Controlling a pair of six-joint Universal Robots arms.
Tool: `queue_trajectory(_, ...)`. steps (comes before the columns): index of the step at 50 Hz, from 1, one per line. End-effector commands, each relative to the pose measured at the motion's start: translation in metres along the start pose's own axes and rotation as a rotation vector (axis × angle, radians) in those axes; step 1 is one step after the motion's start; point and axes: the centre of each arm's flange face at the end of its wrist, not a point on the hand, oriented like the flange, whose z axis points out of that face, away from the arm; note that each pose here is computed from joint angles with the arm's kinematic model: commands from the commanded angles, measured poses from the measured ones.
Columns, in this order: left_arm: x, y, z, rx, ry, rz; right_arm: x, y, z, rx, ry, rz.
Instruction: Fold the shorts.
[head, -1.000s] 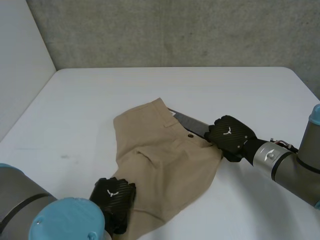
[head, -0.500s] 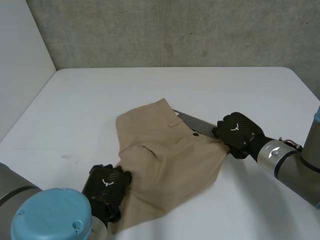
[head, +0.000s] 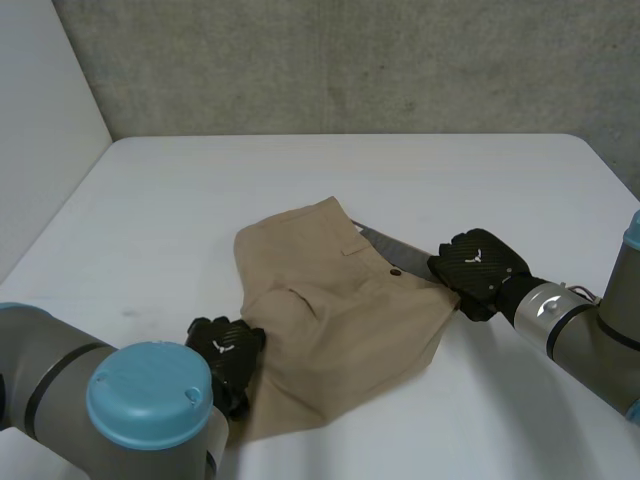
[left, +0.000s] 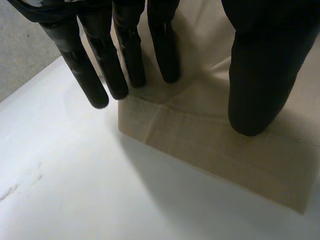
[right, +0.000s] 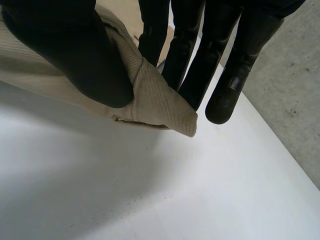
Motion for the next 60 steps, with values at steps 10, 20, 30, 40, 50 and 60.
queue_trajectory(10, -0.005, -0.013, 0.002, 0.072, -0.027, -0.034, 0.002, -0.001, 0.000, -0.009, 0.015, -0.002)
queue_trajectory(20, -0.033, -0.036, -0.006, 0.142, -0.088, -0.095, -0.004, -0.019, -0.018, -0.051, -0.018, 0.031)
queue_trajectory(30, -0.026, -0.016, -0.025, 0.040, 0.004, -0.043, 0.006, -0.014, -0.006, -0.172, 0.228, 0.327)
queue_trajectory(40, -0.009, -0.002, -0.056, 0.039, 0.119, 0.006, -0.009, -0.012, -0.002, -0.165, 0.151, 0.326)
queue_trajectory(50, -0.001, 0.006, -0.057, 0.034, 0.187, 0.003, -0.011, -0.011, -0.002, -0.151, 0.150, 0.323)
queue_trajectory(60, 0.003, 0.009, -0.053, 0.043, 0.191, 0.003, -0.011, -0.010, -0.002, -0.149, 0.144, 0.322)
